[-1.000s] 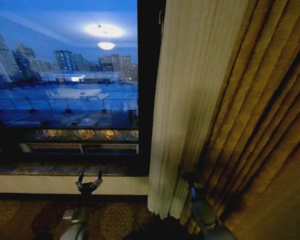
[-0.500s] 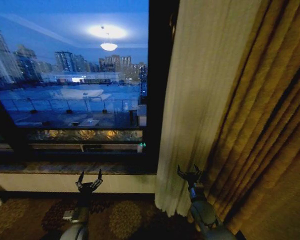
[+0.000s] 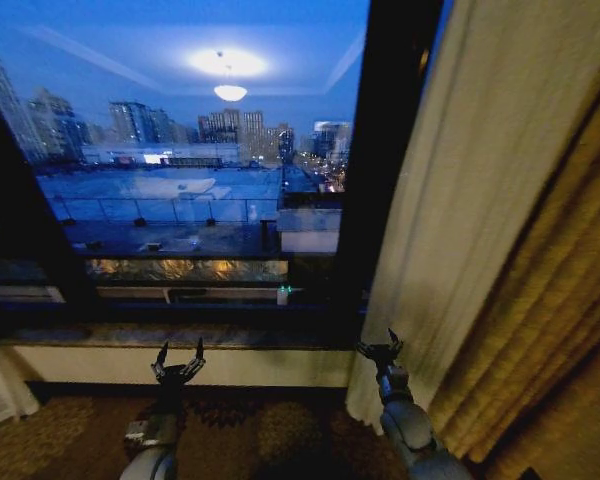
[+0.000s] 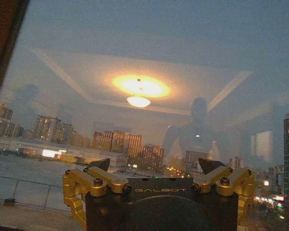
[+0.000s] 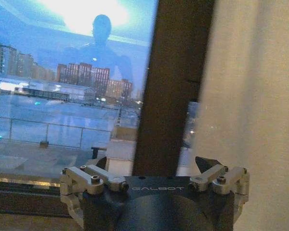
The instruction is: Open the curtains by pulling them apart, changing their state from closed to fully open.
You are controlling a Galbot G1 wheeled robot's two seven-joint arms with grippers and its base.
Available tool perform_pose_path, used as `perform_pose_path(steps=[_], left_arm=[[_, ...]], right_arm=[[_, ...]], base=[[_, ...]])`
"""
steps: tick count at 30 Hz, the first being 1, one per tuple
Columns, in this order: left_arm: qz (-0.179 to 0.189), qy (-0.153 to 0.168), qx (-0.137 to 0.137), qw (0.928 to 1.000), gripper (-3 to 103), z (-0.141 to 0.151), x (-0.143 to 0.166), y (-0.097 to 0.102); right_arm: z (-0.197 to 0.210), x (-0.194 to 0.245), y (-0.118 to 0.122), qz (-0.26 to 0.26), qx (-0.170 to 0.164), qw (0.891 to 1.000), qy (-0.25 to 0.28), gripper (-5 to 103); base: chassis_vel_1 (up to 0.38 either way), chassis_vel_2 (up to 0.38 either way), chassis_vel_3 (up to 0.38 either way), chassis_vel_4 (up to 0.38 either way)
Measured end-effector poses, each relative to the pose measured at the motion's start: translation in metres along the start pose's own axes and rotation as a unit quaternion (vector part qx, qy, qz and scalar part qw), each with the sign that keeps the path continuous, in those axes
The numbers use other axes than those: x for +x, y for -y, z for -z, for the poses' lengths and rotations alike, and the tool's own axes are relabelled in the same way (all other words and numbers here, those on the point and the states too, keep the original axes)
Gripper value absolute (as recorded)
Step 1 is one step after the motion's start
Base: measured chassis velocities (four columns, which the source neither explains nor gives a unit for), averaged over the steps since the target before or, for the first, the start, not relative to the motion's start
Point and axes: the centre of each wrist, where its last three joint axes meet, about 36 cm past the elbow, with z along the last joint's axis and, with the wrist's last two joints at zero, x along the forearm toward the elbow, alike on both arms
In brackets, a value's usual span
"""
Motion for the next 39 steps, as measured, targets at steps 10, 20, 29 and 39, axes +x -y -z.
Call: perform_pose_path(steps=[10,20,29,39], left_arm=[[0.0,0.0,0.0,1.0,100,0.0,0.0,0.0],[0.0,0.0,0.0,1.0,100,0.0,0.0,0.0],[0.0,0.0,0.0,1.0,100,0.0,0.0,0.0],[0.0,0.0,0.0,1.0,100,0.0,0.0,0.0]], right_arm=[[-0.0001,0.0,0.0,0.0,0.0,1.0,0.0,100],[-0.0001,0.0001,0.0,0.0,0.0,1.0,0.0,100],[-0.0001,0.0001,0.0,0.0,0.0,1.0,0.0,100],[-0.0001,0.0,0.0,0.0,0.0,1.0,0.0,100]], base=[[0.357,0.352,-0.366,-0.348],[0.337,0.353,-0.341,-0.355],[0.36,0.352,-0.351,-0.36],[0.339,0.348,-0.347,-0.349]])
